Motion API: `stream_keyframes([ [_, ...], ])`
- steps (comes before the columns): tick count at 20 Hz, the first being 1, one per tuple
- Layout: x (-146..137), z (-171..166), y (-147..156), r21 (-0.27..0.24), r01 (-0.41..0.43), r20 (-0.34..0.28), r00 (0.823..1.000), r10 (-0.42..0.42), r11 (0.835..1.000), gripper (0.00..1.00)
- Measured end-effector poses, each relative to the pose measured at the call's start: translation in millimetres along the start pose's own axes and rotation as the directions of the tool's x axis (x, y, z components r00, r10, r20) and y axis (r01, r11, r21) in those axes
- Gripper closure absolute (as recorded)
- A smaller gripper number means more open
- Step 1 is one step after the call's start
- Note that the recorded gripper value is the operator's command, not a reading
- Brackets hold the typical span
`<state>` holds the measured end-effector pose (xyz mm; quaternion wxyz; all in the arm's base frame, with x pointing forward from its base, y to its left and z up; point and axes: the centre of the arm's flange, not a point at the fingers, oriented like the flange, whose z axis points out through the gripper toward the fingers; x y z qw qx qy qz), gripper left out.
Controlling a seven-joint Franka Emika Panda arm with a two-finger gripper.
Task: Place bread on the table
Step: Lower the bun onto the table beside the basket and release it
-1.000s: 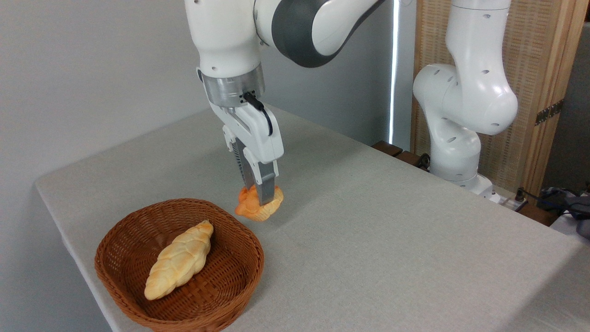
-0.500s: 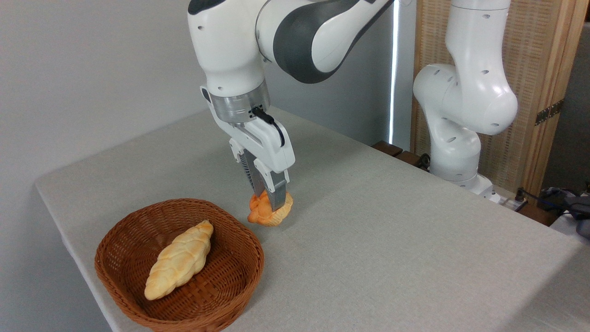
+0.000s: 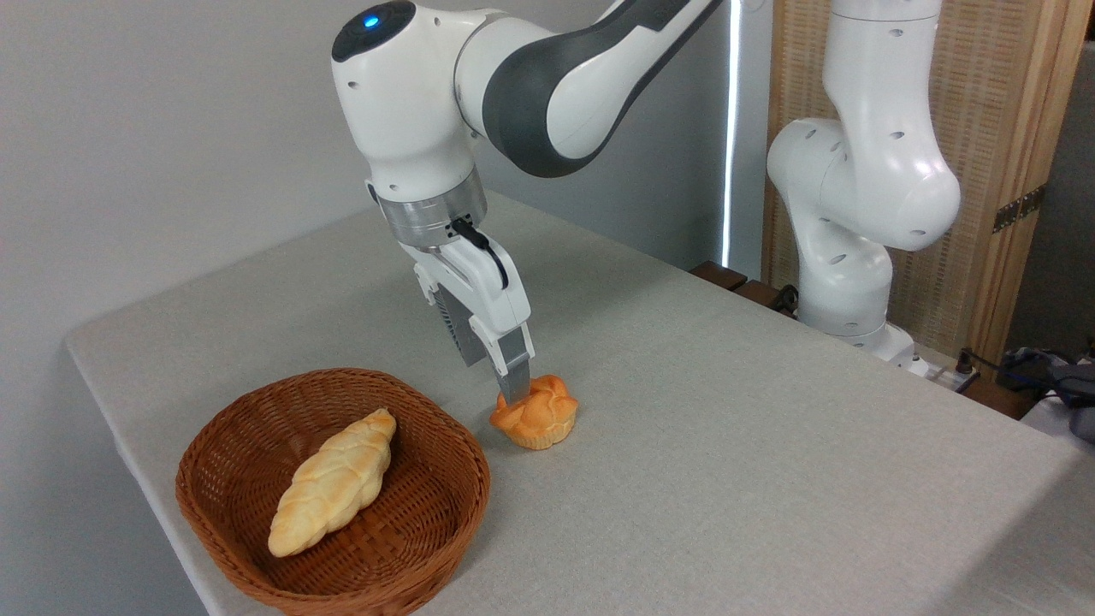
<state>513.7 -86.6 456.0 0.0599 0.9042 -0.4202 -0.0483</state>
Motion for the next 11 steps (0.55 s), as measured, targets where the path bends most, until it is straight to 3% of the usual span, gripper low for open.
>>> stream_keyframes([
  [3, 2.0, -5.4, -1.4, 0.016, -0.001, -0.017, 1.000, 0.001, 1.000, 0.00],
  [11, 0.7, -67.5, -26.3, 0.134, 0.044, -0.160, 0.987, -0.023, 0.990, 0.00],
])
